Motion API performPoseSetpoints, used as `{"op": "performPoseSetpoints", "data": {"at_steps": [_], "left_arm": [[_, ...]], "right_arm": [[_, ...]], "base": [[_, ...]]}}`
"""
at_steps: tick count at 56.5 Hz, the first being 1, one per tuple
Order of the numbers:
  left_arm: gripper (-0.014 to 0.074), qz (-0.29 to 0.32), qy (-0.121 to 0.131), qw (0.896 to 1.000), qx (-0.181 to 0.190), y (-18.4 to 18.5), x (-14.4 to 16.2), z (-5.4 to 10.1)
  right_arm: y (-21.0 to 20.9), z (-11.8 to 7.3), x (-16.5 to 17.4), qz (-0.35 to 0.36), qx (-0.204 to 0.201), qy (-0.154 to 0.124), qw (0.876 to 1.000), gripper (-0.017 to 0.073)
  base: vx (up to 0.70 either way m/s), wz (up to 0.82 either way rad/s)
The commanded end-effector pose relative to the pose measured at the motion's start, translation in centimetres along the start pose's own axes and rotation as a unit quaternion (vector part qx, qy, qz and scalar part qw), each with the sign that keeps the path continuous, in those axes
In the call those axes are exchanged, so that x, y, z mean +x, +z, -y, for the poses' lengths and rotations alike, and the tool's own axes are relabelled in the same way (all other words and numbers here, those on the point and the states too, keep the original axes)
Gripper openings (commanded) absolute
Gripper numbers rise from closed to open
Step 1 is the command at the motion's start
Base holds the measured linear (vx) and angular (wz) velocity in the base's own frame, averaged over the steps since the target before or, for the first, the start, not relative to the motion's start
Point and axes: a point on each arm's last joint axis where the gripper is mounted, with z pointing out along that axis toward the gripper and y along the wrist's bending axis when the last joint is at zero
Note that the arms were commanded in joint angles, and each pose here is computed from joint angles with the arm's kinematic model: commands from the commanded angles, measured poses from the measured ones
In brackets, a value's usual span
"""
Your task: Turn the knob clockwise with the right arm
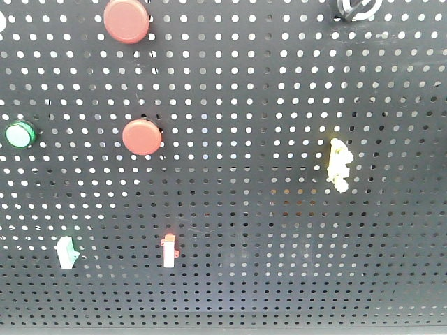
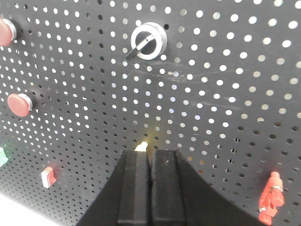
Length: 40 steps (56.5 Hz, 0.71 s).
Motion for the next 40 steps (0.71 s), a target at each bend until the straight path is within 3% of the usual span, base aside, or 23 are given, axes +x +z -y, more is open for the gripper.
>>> {"op": "performPoseSetpoints", "data": {"at_steps": [1,11,21,25,31,40], "left_arm": [[-0.0006,0.029,-0.004,1.0,-0.001,0.1,-0.2,0.0],[-0.0006,0.029,-0.004,1.0,-0.001,0.1,-0.2,0.0],[-0.0006,0.029,-0.004,1.0,-0.001,0.1,-0.2,0.0],[-0.0006,0.029,-0.004,1.0,-0.001,0.1,-0.2,0.0],[-0.0006,0.029,-0.004,1.0,-0.001,0.1,-0.2,0.0],[-0.0006,0.029,-0.004,1.0,-0.001,0.1,-0.2,0.0]], "right_arm": [[-0.6,0.3,-1.2,0.049,0.006,-0.007,0.999,-0.0012],[-1.2,-0.1,2.1,0.004,-0.028,0.029,0.999,-0.0012],[0.0,-1.1,12.5,0.017,-0.049,0.029,0.998,-0.0012],[0.5,-1.4,17.0,0.053,-0.048,0.045,0.996,-0.0012],[1.0,-1.5,23.6,0.104,-0.031,0.087,0.99,-0.0012],[0.9,-0.7,30.3,0.129,0.055,0.13,0.982,-0.001]], "base": [[0.0,0.0],[0.0,0.0],[0.0,0.0],[0.0,0.0],[0.0,0.0],[0.0,0.0]]}}
